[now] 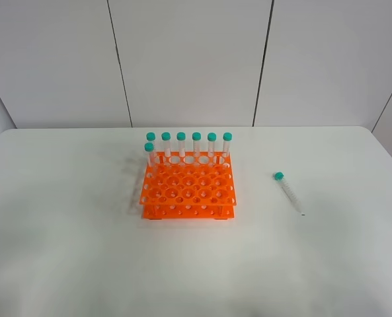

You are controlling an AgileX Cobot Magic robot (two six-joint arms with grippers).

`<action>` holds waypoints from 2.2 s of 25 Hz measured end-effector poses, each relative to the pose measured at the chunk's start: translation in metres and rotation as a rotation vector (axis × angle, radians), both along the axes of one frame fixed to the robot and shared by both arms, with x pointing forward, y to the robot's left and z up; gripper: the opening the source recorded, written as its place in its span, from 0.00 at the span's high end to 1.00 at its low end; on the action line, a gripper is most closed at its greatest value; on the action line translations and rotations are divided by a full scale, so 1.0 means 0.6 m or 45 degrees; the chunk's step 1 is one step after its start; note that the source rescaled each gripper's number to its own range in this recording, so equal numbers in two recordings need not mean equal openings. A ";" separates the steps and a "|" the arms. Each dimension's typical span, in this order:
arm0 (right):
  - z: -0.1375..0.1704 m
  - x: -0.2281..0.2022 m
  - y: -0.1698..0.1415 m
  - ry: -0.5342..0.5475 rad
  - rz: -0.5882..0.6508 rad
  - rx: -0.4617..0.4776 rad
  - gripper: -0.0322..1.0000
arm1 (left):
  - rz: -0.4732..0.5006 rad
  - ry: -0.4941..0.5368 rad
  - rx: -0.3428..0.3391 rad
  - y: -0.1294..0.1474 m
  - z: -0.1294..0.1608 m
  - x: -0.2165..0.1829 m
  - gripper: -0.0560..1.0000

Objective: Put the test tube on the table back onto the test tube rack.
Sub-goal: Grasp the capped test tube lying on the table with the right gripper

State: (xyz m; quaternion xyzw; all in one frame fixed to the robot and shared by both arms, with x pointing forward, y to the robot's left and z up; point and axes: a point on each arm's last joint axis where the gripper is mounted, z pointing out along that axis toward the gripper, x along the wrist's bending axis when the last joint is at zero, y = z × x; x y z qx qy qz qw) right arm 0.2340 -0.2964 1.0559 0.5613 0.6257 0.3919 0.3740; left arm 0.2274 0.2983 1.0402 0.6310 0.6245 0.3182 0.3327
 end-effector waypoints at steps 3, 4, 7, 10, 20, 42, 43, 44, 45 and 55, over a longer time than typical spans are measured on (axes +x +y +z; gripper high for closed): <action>0.000 0.000 0.000 0.000 0.000 0.000 0.06 | 0.000 0.000 0.000 0.000 0.000 0.000 0.03; 0.000 0.000 0.000 0.000 0.000 0.000 0.06 | -0.004 0.000 -0.006 -0.001 0.000 0.000 0.03; 0.000 0.000 0.000 0.000 0.000 0.000 0.06 | -0.004 0.000 -0.006 -0.001 0.000 0.000 0.03; 0.000 0.000 0.000 -0.001 0.000 0.000 0.06 | -0.004 0.000 -0.006 -0.001 0.000 0.000 0.03; 0.063 0.089 0.004 0.201 -0.023 0.029 0.06 | -0.004 0.000 -0.006 -0.001 0.000 0.000 0.03; -0.100 0.574 0.035 1.156 0.030 -0.079 0.06 | 0.000 0.000 0.000 0.000 0.000 0.000 0.03; -0.107 0.583 0.040 1.158 0.047 -0.090 0.06 | 0.000 0.000 0.000 0.000 0.000 0.000 0.03; -0.118 0.592 0.044 1.159 0.058 -0.098 0.06 | 0.000 0.000 0.000 0.000 0.000 0.000 0.03; -0.127 0.599 0.050 1.157 0.068 -0.103 0.06 | -0.004 0.000 -0.006 -0.001 0.000 0.000 0.03; -0.191 0.625 0.060 1.186 0.085 -0.081 0.06 | -0.004 0.000 -0.006 -0.001 0.000 0.000 0.03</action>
